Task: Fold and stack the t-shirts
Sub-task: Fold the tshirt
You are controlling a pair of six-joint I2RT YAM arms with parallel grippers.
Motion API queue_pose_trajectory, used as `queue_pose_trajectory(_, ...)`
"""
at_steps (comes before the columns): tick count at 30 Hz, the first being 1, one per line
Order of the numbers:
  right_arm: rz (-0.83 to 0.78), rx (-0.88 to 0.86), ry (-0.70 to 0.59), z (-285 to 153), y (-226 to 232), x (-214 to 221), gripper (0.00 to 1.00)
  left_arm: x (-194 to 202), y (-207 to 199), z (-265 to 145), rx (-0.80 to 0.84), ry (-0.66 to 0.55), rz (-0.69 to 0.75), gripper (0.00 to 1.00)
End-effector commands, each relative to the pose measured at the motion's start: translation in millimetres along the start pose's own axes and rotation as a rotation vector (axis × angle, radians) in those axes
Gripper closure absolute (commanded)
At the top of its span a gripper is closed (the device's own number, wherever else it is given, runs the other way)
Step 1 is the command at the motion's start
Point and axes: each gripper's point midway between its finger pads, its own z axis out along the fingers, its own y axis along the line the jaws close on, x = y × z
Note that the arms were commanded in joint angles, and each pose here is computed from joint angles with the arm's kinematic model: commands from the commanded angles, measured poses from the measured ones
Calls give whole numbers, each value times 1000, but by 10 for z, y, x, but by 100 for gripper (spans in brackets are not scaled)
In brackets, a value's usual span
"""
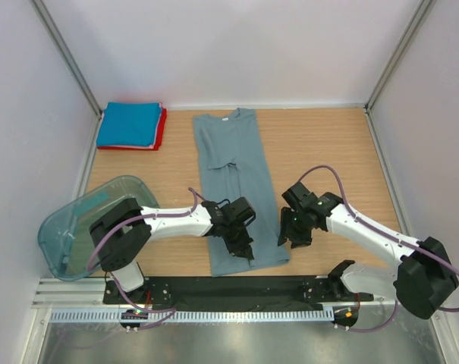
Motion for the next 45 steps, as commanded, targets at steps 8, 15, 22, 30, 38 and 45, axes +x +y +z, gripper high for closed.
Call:
queue_pose_trajectory(8, -7, 23, 61, 263, -149, 191, 53, 68, -3, -63, 3, 11, 22, 100)
queue_pose_trajectory(15, 22, -26, 70, 309, -100, 250, 58, 63, -21, -72, 5, 8, 24, 100)
queue_pose_trajectory(22, 36, -50, 74, 332, -69, 271, 59, 63, 2, -47, -5, 6, 31, 100)
queue_pose_trajectory(30, 42, 111, 1, 166, -307, 128, 99, 14, -60, -196, -23, -30, 42, 100)
queue_pose_trajectory(38, 87, 164, -5, 153, -409, 148, 97, 84, 282, -68, -137, 7, 41, 100)
queue_pose_trajectory(45, 110, 163, -4, 178, -403, 155, 88, 184, 215, 71, -158, 66, 102, 87)
